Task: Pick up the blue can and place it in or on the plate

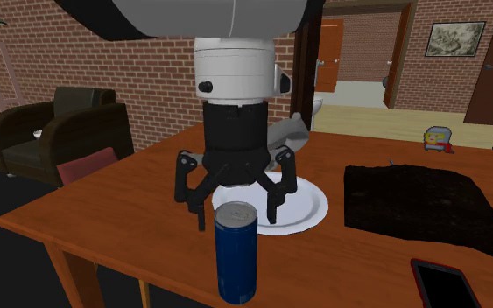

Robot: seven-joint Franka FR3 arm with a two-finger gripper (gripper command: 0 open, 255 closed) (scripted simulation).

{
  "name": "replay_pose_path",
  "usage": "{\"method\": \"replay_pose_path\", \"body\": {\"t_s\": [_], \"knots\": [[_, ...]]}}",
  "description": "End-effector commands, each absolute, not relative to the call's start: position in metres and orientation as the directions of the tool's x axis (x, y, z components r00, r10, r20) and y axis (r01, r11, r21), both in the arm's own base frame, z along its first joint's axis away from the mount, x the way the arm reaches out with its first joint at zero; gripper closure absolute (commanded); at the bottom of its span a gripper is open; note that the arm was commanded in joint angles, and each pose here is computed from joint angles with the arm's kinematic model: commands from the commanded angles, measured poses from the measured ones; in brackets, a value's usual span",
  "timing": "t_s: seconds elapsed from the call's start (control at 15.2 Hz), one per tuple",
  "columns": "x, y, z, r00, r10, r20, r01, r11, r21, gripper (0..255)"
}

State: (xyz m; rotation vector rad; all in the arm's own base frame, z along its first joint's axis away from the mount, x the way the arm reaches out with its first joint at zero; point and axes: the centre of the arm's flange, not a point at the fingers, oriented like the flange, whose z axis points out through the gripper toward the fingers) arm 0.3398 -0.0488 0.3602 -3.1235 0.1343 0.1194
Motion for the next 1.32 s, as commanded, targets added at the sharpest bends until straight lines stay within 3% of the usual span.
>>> {"method": "replay_pose_path", "body": {"t_s": [0.0,0.26,0.33,1.25], "knots": [[0.340,-0.049,0.359,0.993,-0.085,-0.076,-0.086,-0.996,-0.010,0],[0.340,-0.049,0.359,0.993,-0.085,-0.076,-0.086,-0.996,-0.010,0],[0.340,-0.049,0.359,0.993,-0.085,-0.076,-0.086,-0.996,-0.010,255],[0.340,-0.049,0.385,0.993,-0.085,-0.076,-0.086,-0.996,-0.010,255]]}}
